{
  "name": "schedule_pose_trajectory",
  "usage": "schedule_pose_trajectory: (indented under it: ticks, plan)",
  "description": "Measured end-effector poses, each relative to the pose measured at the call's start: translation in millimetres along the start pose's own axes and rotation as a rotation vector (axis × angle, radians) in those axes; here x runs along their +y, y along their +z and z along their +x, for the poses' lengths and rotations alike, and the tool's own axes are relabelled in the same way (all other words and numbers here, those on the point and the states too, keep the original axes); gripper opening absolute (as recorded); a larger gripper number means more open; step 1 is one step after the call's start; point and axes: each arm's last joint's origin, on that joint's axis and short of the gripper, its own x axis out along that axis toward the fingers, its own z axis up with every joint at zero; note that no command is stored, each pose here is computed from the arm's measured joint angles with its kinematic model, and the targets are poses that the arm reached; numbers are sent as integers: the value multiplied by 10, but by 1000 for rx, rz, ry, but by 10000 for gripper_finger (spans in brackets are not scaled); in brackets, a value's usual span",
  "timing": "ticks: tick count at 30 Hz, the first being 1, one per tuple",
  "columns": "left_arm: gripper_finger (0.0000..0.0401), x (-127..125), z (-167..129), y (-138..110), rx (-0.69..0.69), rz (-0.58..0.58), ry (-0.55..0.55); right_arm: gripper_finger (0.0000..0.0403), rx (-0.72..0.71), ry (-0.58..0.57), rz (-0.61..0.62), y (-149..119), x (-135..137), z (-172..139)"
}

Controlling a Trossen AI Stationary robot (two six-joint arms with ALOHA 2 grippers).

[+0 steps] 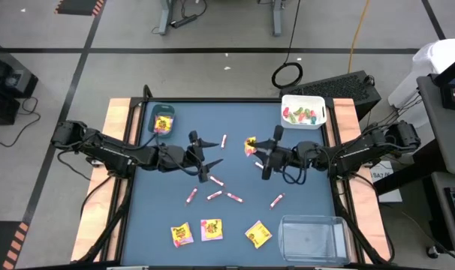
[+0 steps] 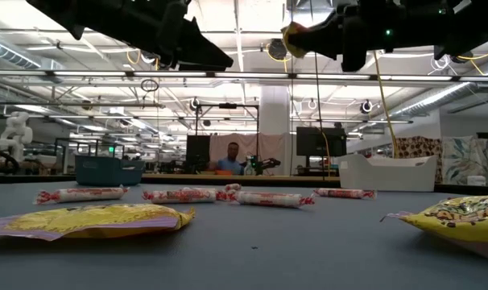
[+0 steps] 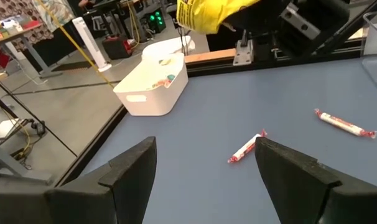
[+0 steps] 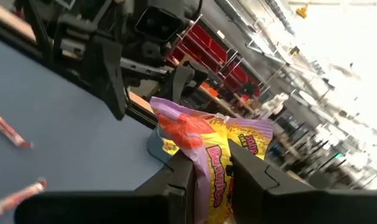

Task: Sort candy
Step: Put the yellow candy pack into the blue bin

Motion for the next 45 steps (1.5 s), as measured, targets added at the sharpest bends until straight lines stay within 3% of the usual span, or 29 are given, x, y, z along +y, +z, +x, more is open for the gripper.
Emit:
schedule_pose_trajectory:
  ticks: [21,31,34,45]
  plan:
    - [276,-16,-7,3,-2,1,-7,66,-1,5,696,2,2,0]
    - [276,-85,-36,18,-12,5,-36,66,32,12,1113,-22,23,0]
    - [276,-85,-36,18,-12,5,-36,66,45,13,1169,-31,30,-1]
    - [276,-85,-36,18,-12,5,-35,66,44,12,1170,-30,29,-1]
